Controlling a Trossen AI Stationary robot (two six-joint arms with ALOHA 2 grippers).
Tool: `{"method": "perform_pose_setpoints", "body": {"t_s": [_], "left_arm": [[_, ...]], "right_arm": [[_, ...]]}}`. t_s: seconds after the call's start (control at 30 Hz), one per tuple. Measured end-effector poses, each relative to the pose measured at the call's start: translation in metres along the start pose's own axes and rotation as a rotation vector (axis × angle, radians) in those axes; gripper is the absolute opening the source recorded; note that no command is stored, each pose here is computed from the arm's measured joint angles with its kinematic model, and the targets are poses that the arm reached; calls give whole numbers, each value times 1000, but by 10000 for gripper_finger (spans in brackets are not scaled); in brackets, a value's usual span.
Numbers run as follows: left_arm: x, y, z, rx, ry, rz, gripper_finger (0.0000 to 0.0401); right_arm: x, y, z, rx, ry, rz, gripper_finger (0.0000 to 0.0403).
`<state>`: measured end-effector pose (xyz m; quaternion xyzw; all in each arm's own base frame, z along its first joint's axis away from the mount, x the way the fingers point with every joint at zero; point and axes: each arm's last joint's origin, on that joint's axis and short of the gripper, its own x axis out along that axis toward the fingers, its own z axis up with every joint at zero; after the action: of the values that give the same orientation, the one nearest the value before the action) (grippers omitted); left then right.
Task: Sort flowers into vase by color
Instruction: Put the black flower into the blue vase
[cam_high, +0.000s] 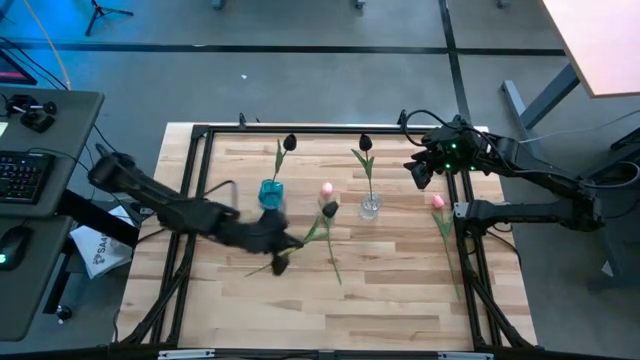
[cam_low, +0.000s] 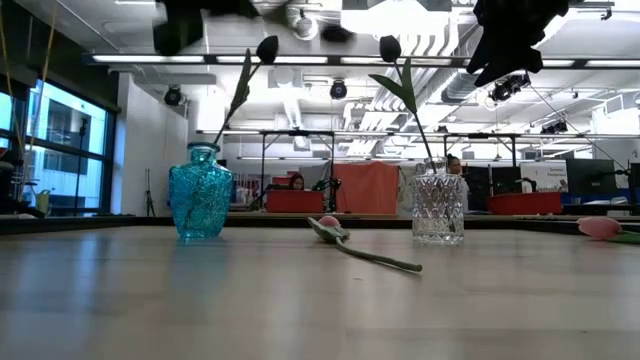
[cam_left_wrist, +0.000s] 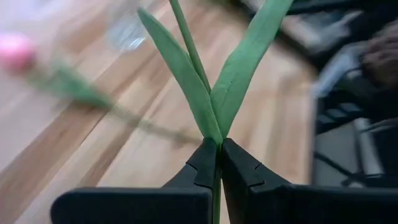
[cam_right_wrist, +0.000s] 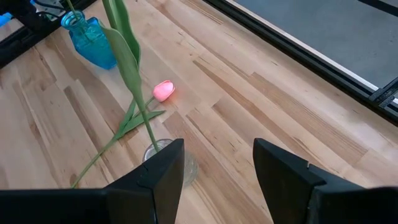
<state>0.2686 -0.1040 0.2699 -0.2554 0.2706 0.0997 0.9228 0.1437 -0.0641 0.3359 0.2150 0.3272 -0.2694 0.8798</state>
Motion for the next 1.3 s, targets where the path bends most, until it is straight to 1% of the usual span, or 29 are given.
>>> {"method": "perform_pose_setpoints", "body": {"t_s": [0.07,0.17,0.27,0.33,0.4,0.47,0.53,0.63,0.7,0.8,0.9,0.97,1.03,1.1,1.17,1.3], "left_arm": [[-21,-10,9,34,-140,-42,0],[-48,-18,28,76,-377,-48,0],[-64,-20,49,173,-530,-97,0],[-71,-15,63,255,-587,-138,0],[-74,-4,75,312,-611,-146,0],[-74,13,81,342,-621,-131,0],[-76,35,84,340,-626,-109,0],[-84,64,79,305,-673,-124,0],[-91,78,73,298,-759,-153,0],[-100,100,57,290,-886,-163,0],[-102,121,38,269,-991,-136,0],[-102,133,28,273,-1054,-92,0],[-98,142,19,309,-1070,-29,0],[-93,149,14,333,-1047,23,0],[-88,155,10,341,-1024,58,0],[-88,162,10,333,-1032,104,0]], "right_arm": [[0,0,0,0,0,0,186],[0,0,0,0,0,0,186],[0,0,0,0,-4,1,186],[0,0,1,3,-10,4,186],[0,0,1,7,-11,4,186],[1,1,2,8,-12,5,186],[1,1,2,14,-12,5,186],[1,1,2,41,-12,5,186],[1,1,2,55,-12,5,186],[1,1,2,68,-12,5,186],[1,0,2,92,-15,-2,186],[1,0,2,106,-19,-12,186],[1,0,2,117,-24,-24,186],[1,-1,2,124,-31,-41,186],[1,-1,2,145,-34,-46,186],[1,-1,2,170,-36,-45,186]]}}
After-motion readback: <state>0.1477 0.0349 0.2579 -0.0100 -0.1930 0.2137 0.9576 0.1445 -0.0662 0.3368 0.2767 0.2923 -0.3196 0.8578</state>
